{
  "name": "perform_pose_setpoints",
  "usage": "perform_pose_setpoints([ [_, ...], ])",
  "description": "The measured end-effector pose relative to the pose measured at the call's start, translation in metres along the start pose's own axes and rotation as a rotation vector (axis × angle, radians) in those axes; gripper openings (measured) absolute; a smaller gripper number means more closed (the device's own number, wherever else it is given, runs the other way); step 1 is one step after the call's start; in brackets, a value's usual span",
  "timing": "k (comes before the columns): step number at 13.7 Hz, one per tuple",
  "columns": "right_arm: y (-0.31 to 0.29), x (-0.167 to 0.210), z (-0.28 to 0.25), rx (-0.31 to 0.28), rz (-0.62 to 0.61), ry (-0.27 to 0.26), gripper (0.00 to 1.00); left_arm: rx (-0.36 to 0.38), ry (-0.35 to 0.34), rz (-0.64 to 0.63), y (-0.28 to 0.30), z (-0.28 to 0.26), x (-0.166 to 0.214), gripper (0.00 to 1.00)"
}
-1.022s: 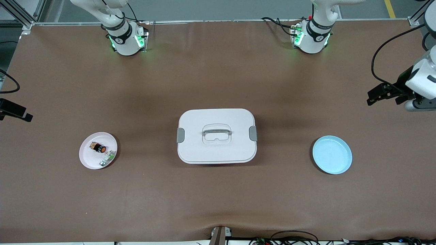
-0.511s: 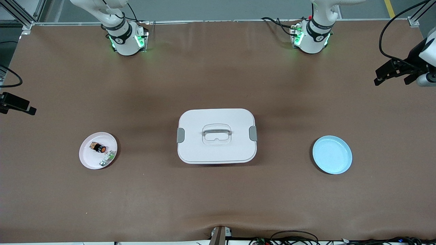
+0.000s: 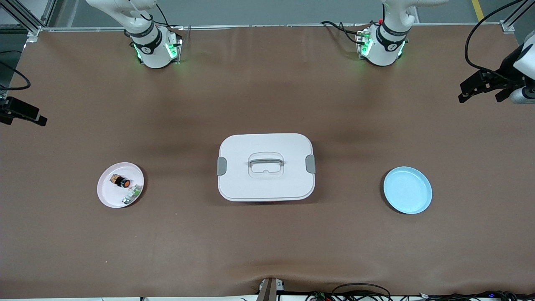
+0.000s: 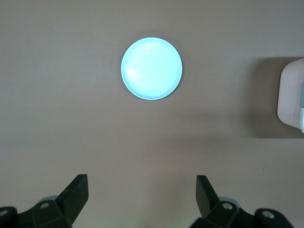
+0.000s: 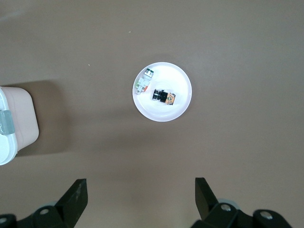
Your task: Transfer orange switch to right arm and place
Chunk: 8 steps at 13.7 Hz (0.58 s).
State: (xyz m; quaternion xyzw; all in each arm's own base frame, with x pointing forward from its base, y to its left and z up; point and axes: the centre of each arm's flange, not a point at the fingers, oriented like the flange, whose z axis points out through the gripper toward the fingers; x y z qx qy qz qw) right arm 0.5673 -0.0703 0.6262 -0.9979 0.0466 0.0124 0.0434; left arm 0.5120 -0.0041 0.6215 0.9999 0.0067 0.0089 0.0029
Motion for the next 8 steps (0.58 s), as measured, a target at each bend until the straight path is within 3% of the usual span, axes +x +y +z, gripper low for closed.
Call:
perform_pose_setpoints([
  [3,-0.004,-0.004,0.002,-0.011,-0.009,0.004,1.00,0.000,-0.005,-0.002,-0.001,-0.005,0.001,1.00],
  [6,-0.025,-0.005,0.003,-0.077,-0.056,0.005,1.00,0.000,-0.006,-0.002,-0.001,-0.006,0.002,1.00],
  [8,-0.034,-0.007,-0.001,-0.089,-0.073,0.011,1.00,0.000,-0.007,-0.003,-0.001,-0.005,0.003,1.00],
])
